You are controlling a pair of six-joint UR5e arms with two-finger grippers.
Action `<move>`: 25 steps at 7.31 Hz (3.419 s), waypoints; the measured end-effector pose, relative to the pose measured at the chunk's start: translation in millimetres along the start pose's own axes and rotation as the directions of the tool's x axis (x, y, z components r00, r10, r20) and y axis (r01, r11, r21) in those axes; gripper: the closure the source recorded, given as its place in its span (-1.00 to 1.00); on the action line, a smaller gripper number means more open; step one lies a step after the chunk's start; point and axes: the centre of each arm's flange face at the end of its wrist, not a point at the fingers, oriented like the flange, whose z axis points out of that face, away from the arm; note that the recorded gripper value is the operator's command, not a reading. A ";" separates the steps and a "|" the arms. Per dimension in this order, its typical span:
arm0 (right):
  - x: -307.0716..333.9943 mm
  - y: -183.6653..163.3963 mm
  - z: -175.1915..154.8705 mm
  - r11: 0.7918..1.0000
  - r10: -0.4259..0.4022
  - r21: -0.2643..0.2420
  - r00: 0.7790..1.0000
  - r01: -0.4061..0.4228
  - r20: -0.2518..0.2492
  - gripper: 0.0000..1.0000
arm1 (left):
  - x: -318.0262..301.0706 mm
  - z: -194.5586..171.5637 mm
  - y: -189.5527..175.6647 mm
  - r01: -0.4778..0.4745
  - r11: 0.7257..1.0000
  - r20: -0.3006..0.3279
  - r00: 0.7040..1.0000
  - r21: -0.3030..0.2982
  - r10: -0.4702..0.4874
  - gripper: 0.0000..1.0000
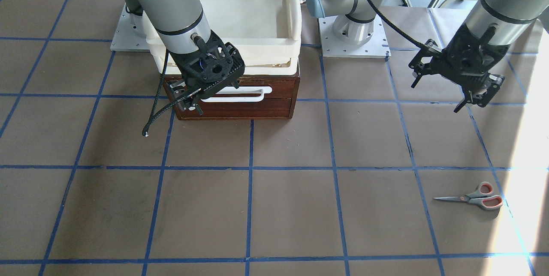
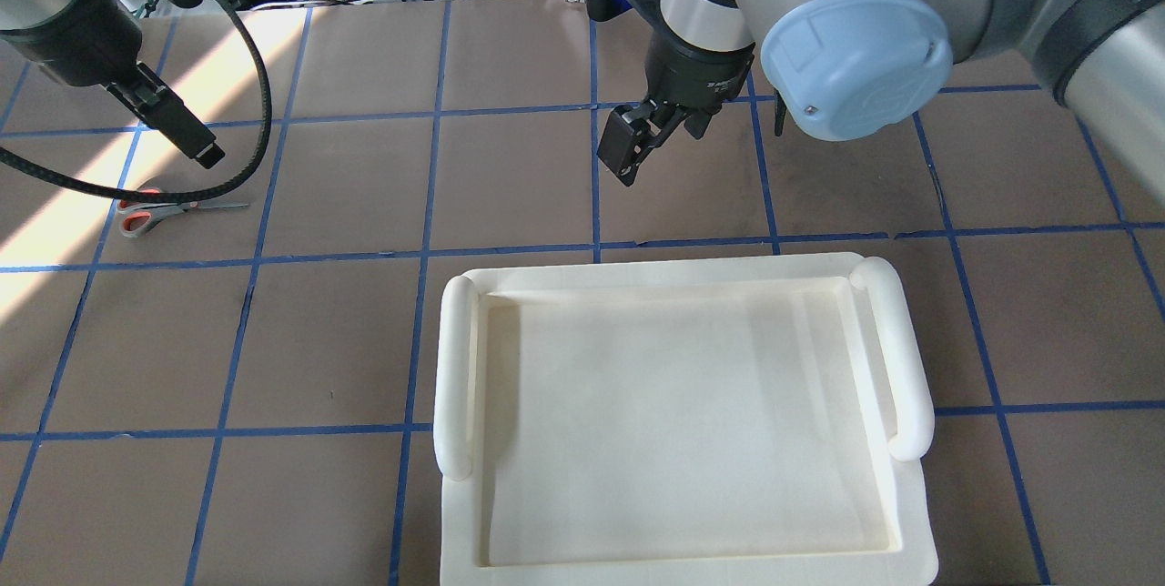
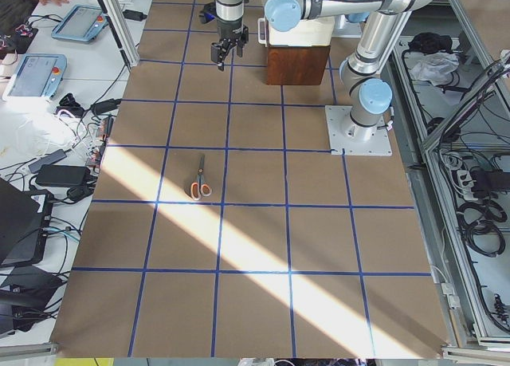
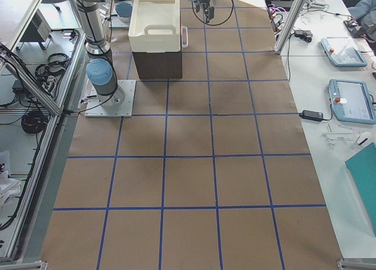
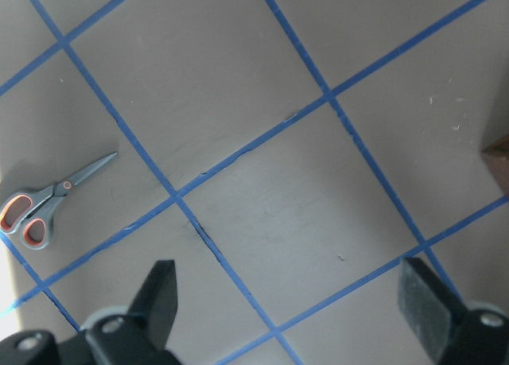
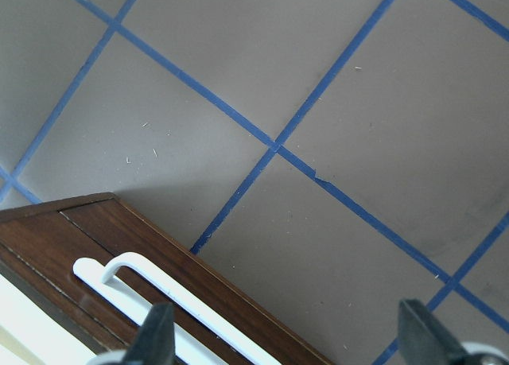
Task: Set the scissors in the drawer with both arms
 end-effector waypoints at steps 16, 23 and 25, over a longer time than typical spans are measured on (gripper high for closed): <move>6.1 -29.0 147.6 0.663 -0.614 -0.152 0.648 0.733 0.451 -0.93 | -240.9 289.3 83.5 -0.720 0.694 -0.046 0.694 -0.017 0.718 -0.91; 5.6 -24.2 160.7 0.657 -0.619 -0.149 0.642 0.739 0.452 -0.48 | -244.8 321.2 82.6 -0.735 0.678 -0.052 0.678 -0.001 0.734 0.57; 6.4 -24.3 160.7 0.652 -0.625 -0.153 0.641 0.742 0.446 -0.29 | -245.1 321.3 82.7 -0.761 0.649 -0.051 0.648 -0.001 0.760 1.00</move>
